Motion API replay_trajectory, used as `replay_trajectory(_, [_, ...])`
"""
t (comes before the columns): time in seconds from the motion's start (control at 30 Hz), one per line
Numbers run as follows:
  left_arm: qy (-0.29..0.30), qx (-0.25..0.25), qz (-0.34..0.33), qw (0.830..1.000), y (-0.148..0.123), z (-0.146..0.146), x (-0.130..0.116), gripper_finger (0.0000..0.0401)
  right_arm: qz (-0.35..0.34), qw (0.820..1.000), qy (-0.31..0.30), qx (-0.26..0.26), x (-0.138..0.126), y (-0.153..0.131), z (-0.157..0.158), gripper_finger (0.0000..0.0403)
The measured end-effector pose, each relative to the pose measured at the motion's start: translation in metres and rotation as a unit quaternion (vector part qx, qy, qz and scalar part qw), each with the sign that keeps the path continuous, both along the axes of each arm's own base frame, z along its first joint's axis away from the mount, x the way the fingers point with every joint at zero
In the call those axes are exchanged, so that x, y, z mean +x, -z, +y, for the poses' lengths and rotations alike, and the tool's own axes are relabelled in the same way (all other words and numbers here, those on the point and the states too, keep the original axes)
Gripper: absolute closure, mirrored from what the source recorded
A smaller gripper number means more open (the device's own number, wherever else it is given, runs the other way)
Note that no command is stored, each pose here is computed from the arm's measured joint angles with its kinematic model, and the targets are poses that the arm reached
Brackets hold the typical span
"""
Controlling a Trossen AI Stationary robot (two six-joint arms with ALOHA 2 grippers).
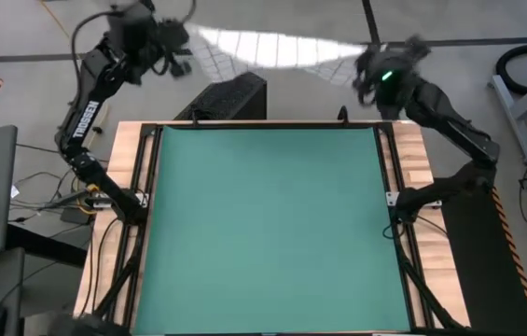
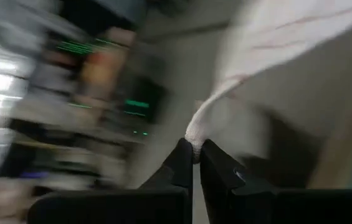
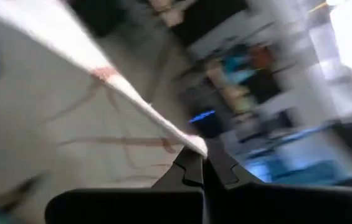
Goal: Roll towel into tight, uniform cylinder
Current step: Roll the white towel
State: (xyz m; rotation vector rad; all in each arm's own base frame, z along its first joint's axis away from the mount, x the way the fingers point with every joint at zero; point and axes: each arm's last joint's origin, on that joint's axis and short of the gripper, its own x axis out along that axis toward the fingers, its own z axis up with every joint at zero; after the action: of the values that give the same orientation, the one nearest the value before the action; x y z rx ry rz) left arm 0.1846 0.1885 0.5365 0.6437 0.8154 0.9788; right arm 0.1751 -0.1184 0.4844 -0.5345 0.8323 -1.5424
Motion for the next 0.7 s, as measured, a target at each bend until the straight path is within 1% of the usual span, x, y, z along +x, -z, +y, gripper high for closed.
replay_trajectory(0.03, [0.013, -0.05, -0.004, 0.999, 0.008, -0.004, -0.001, 0.0401, -0.019, 0.999, -0.014, 0.03, -0.001, 0.012, 0.007, 0.0396])
replay_trajectory(0.1, [0.025, -0.158, 0.0, 0.987, 0.026, -0.014, -0.003, 0.0401, -0.062, 0.992, -0.028, 0.103, -0.004, 0.033, 0.021, 0.0396])
replay_trajectory(0.17, [0.017, -0.254, 0.031, 0.967, 0.046, -0.025, -0.002, 0.0401, -0.084, 0.981, -0.027, 0.173, -0.005, 0.049, 0.036, 0.0396])
replay_trajectory(0.2, [0.006, -0.291, 0.051, 0.955, 0.056, -0.03, -0.001, 0.0401, -0.095, 0.976, -0.032, 0.196, 0.0, 0.055, 0.043, 0.0396])
replay_trajectory(0.23, [-0.002, -0.311, 0.062, 0.949, 0.065, -0.034, 0.003, 0.0401, -0.099, 0.97, -0.054, 0.214, 0.005, 0.062, 0.051, 0.0396])
replay_trajectory(0.3, [-0.007, -0.332, 0.063, 0.941, 0.083, -0.046, 0.01, 0.0401, -0.106, 0.947, -0.126, 0.276, 0.017, 0.077, 0.071, 0.0396])
replay_trajectory(0.37, [0.013, -0.36, 0.075, 0.93, 0.1, -0.064, 0.012, 0.0401, -0.123, 0.924, -0.172, 0.318, 0.028, 0.089, 0.088, 0.0396])
replay_trajectory(0.43, [0.012, -0.384, 0.091, 0.919, 0.117, -0.081, 0.012, 0.0401, -0.119, 0.91, -0.181, 0.353, 0.034, 0.108, 0.106, 0.0396])
replay_trajectory(0.53, [-0.02, -0.433, 0.104, 0.895, 0.151, -0.105, 0.012, 0.0401, -0.112, 0.898, -0.183, 0.384, 0.04, 0.135, 0.132, 0.0396])
replay_trajectory(0.6, [-0.03, -0.473, 0.099, 0.875, 0.169, -0.124, 0.008, 0.0401, -0.105, 0.89, -0.173, 0.409, 0.041, 0.154, 0.148, 0.0396])
replay_trajectory(0.7, [-0.043, -0.528, 0.11, 0.841, 0.195, -0.153, -0.001, 0.0401, -0.096, 0.876, -0.161, 0.444, 0.039, 0.176, 0.17, 0.0396])
